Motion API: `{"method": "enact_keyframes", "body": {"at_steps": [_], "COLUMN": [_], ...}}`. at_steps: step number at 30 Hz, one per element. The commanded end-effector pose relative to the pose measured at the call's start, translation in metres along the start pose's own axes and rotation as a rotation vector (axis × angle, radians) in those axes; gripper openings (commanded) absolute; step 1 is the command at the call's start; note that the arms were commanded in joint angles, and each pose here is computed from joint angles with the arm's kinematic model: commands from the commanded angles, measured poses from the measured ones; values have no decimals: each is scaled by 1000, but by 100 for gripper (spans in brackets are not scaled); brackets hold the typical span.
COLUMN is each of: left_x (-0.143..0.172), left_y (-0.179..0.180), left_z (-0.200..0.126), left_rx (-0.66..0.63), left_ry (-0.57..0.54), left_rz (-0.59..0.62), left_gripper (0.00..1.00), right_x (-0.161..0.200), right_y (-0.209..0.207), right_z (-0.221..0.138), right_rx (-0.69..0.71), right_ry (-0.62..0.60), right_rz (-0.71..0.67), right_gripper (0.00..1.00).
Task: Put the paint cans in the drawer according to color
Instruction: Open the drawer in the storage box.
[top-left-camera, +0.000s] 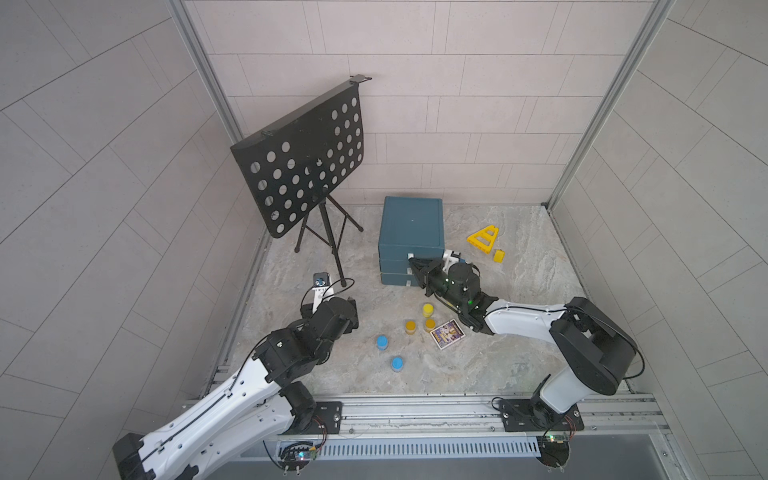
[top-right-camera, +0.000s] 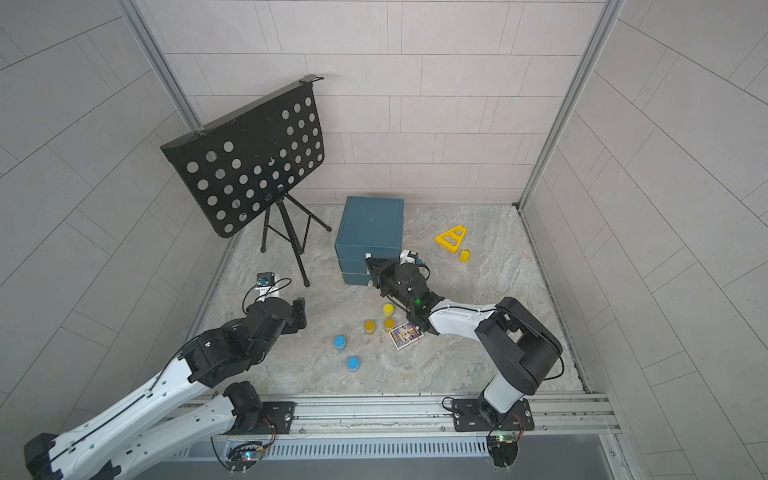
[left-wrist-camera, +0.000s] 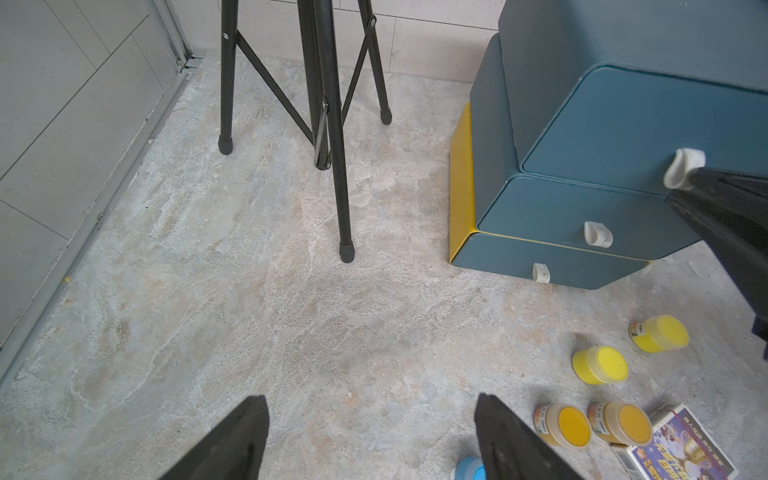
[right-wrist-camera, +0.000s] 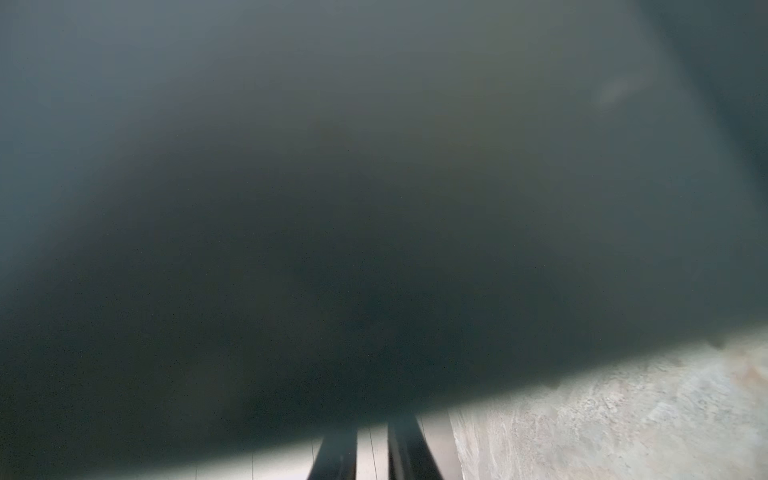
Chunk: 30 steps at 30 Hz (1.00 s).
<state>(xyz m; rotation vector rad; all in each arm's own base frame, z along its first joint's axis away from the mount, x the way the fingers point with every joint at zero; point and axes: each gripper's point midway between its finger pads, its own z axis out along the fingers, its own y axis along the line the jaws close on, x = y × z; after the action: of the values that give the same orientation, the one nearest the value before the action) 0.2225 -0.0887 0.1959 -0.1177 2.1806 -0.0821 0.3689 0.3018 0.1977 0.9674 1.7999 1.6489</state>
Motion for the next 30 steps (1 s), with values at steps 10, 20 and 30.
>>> {"method": "enact_keyframes", "body": {"at_steps": [10,20,30], "left_x": [-13,-12,-13], "left_y": [1,0,2], "left_z": [-8,-8,-9], "left_rx": [0,6,2], "left_ry": [-24,-22,-32], "left_rz": [7,2,-5], "left_gripper": [85,84,84], "right_x": [2,-3,3], "right_y": [22,25,30], "right_z": [2,-1,-9], "right_rx": [-54,-87,-112], "right_ry": [-3,-58,-152], "right_rz": [-28,-1,-4], "right_gripper": [27,28,31]}}
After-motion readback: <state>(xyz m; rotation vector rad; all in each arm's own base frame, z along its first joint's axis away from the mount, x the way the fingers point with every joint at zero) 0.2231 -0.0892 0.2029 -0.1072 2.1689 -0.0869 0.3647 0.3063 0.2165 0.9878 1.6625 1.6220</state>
